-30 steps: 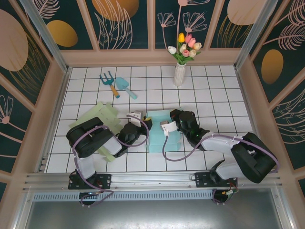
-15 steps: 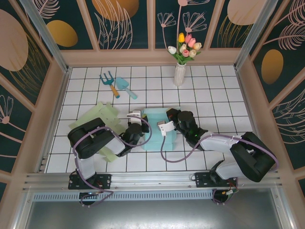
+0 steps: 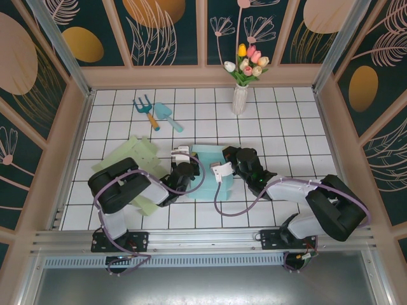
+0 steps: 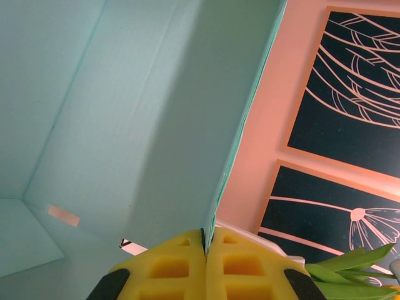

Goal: Fold the paper box

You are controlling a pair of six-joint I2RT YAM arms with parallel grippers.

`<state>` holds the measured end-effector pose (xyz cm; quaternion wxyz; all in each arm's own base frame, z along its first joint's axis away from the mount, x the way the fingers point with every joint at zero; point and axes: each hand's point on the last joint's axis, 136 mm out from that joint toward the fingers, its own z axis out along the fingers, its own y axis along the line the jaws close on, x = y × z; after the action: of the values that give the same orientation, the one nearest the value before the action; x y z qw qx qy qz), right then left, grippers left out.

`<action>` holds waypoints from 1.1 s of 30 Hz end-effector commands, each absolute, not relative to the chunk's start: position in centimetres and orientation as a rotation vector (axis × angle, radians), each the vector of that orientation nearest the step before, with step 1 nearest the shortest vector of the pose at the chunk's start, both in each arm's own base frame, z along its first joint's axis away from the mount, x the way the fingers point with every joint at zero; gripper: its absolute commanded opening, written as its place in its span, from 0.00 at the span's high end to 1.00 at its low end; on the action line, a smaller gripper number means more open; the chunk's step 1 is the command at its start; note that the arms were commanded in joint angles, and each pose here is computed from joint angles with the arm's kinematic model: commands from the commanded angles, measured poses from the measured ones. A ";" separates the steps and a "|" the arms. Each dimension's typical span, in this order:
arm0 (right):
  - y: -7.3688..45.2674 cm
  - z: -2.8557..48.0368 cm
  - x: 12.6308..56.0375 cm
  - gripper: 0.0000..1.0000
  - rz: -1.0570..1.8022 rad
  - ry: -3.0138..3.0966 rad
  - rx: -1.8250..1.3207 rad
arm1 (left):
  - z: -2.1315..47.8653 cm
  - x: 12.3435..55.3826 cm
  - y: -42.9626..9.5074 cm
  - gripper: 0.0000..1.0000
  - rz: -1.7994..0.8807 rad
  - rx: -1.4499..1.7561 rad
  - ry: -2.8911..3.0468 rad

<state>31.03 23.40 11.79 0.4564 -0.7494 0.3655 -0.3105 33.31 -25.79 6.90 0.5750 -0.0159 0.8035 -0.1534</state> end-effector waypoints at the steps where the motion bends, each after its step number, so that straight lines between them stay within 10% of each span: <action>1: 22.1 9.3 30.2 1.00 -0.748 0.957 -1.946 | 4.5 33.9 -23.5 0.72 -0.250 -0.056 1.939; 16: 22.3 9.2 29.9 1.00 -0.729 0.961 -1.955 | 2.3 35.0 -23.6 0.73 -0.162 -0.048 1.936; 33: 22.0 9.8 30.5 1.00 -0.721 1.004 -1.914 | 2.0 34.6 -19.7 0.98 0.054 -0.136 1.912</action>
<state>31.35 23.84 12.79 0.4699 -0.7391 0.3762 -0.3025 35.05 -25.95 5.38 0.5952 -0.0204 0.7966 -0.1034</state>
